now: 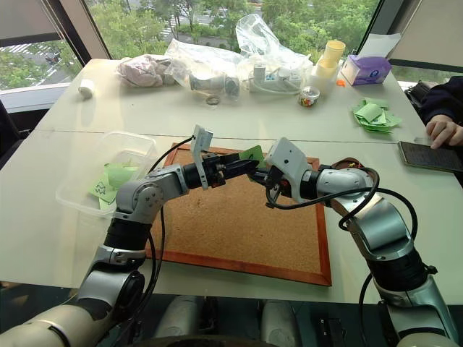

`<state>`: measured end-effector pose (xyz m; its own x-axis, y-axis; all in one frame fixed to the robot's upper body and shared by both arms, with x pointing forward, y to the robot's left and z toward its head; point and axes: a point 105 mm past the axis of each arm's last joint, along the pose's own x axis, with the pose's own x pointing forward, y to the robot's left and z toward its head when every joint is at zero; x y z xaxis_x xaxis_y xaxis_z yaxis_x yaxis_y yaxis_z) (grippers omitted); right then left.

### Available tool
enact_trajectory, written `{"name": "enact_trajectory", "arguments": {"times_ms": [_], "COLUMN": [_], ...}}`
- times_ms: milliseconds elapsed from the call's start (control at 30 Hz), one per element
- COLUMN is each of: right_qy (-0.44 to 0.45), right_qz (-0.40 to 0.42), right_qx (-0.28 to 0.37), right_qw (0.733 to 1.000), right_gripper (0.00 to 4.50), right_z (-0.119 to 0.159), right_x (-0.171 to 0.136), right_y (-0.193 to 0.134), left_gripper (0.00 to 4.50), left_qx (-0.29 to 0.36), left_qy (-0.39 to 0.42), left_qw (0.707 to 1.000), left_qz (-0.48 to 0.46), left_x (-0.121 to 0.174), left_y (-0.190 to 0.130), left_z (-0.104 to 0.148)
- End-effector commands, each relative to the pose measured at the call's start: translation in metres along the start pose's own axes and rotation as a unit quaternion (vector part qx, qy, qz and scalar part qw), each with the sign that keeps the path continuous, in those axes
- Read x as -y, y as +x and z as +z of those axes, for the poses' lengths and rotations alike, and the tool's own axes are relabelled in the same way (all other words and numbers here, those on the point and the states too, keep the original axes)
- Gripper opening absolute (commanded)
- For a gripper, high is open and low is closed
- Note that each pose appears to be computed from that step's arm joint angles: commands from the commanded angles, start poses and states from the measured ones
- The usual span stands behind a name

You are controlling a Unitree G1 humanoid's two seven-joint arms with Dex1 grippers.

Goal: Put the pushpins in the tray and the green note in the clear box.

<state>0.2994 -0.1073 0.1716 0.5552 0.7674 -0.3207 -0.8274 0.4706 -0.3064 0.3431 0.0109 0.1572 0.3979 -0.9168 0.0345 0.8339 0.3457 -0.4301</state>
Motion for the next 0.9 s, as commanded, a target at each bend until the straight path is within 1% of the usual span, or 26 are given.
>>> {"name": "enact_trajectory", "arguments": {"times_ms": [33,67,100,133,267,433,600,667,767,900], "right_qy": [-0.019,-0.02,-0.019,-0.019,-0.015,0.002,0.077,0.106,0.15,0.177], "right_qz": [-0.001,-0.002,-0.002,-0.003,-0.022,-0.075,-0.162,-0.193,-0.259,-0.319], "right_qx": [0.011,0.011,0.01,0.01,0.01,0.02,0.052,0.05,0.023,-0.031], "right_qw": [1.0,1.0,1.0,1.0,1.0,0.997,0.982,0.974,0.954,0.931], "right_gripper": [0.0,0.0,0.0,0.0,0.0,0.0,0.0,0.0,0.0,0.0], "right_z": [0.01,0.01,0.01,0.009,0.01,0.014,0.009,-0.001,-0.035,-0.08], "right_x": [-0.003,-0.003,-0.004,-0.004,0.003,0.023,0.054,0.065,0.086,0.102], "right_y": [-0.004,-0.004,-0.004,-0.004,-0.011,-0.034,-0.07,-0.082,-0.104,-0.12], "left_gripper": [1.49,0.9,0.41,0.05,0.05,0.05,0.05,0.05,0.05,0.05], "left_qx": [0.008,0.009,0.011,0.012,0.006,-0.006,0.001,0.007,0.02,0.026], "left_qy": [0.01,0.01,0.008,0.008,0.016,0.031,0.034,0.035,0.039,0.053], "left_qw": [1.0,1.0,1.0,1.0,1.0,0.999,0.999,0.999,0.999,0.998], "left_qz": [-0.019,-0.021,-0.022,-0.023,-0.02,0.008,0.018,0.022,0.029,0.035], "left_x": [0.009,0.009,0.01,0.01,0.009,-0.003,-0.008,-0.009,-0.01,-0.01], "left_y": [0.005,0.006,0.006,0.006,0.005,0.002,-0.001,-0.002,-0.004,-0.007], "left_z": [0.009,0.009,0.009,0.009,0.007,-0.001,0.001,0.003,0.01,0.013]}}
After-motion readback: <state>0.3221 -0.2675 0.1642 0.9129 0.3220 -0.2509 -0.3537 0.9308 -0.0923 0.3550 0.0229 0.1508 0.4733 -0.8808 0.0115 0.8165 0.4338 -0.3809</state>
